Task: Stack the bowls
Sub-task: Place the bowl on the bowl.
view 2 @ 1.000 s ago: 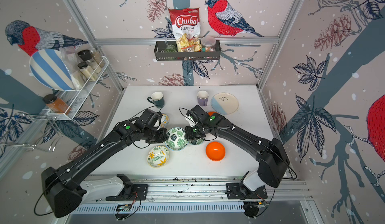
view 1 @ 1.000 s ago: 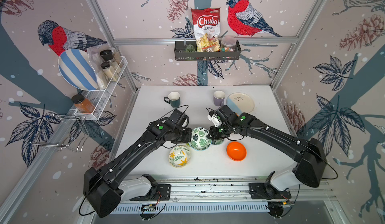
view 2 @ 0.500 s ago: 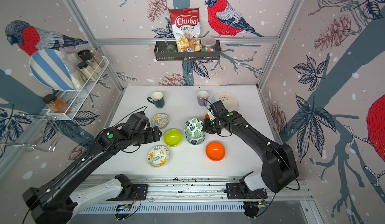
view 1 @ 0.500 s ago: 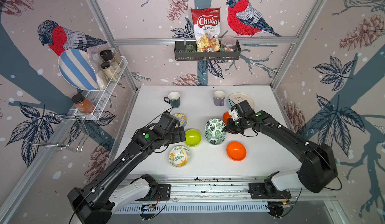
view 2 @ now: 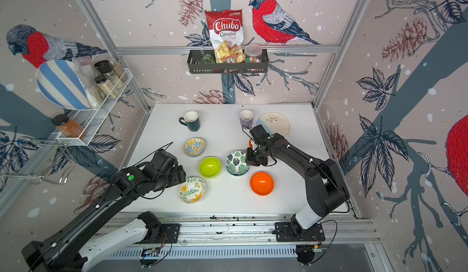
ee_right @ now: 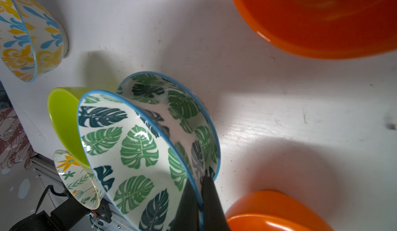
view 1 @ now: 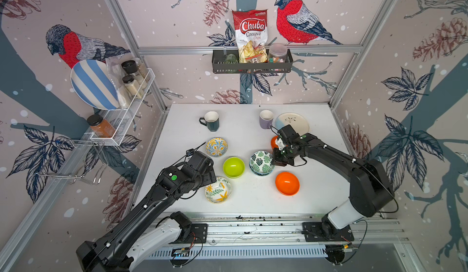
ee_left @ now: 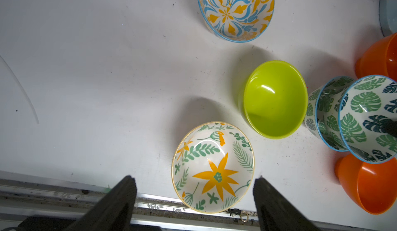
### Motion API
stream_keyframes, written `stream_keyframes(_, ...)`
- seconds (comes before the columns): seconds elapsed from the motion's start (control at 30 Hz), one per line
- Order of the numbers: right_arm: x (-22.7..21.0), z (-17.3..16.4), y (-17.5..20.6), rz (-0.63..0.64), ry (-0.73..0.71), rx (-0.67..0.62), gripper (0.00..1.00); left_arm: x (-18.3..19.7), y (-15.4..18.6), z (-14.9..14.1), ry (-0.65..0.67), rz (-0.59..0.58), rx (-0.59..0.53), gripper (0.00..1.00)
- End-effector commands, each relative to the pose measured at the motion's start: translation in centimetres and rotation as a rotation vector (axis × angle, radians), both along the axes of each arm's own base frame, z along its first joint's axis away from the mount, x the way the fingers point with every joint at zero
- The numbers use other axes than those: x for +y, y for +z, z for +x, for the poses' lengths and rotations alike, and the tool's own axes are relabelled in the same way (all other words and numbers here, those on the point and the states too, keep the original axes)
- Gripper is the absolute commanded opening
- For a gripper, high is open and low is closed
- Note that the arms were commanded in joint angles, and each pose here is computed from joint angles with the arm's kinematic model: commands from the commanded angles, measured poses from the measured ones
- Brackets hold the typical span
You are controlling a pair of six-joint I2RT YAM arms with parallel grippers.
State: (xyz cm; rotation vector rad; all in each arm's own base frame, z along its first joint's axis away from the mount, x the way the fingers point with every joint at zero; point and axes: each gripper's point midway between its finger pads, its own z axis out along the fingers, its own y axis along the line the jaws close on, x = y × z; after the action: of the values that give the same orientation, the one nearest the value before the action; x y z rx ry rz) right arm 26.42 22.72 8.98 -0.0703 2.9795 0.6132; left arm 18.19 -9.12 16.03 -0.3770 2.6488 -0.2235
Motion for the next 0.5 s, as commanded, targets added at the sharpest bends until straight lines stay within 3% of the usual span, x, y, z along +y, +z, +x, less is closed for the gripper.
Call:
stream_keyframes(0.0, 0.4, 0.4, -0.2, -0.014, 0.023, -0.023, 0.00, 0.5, -0.2, 0.0, 0.018, 0.018, 0.001, 0.87)
stream_keyframes(0.47, 0.9, 0.3, -1.3, -0.032, 0.038, -0.010, 0.00, 0.3, -0.7, 0.0, 0.007, 0.006, 0.005, 0.86)
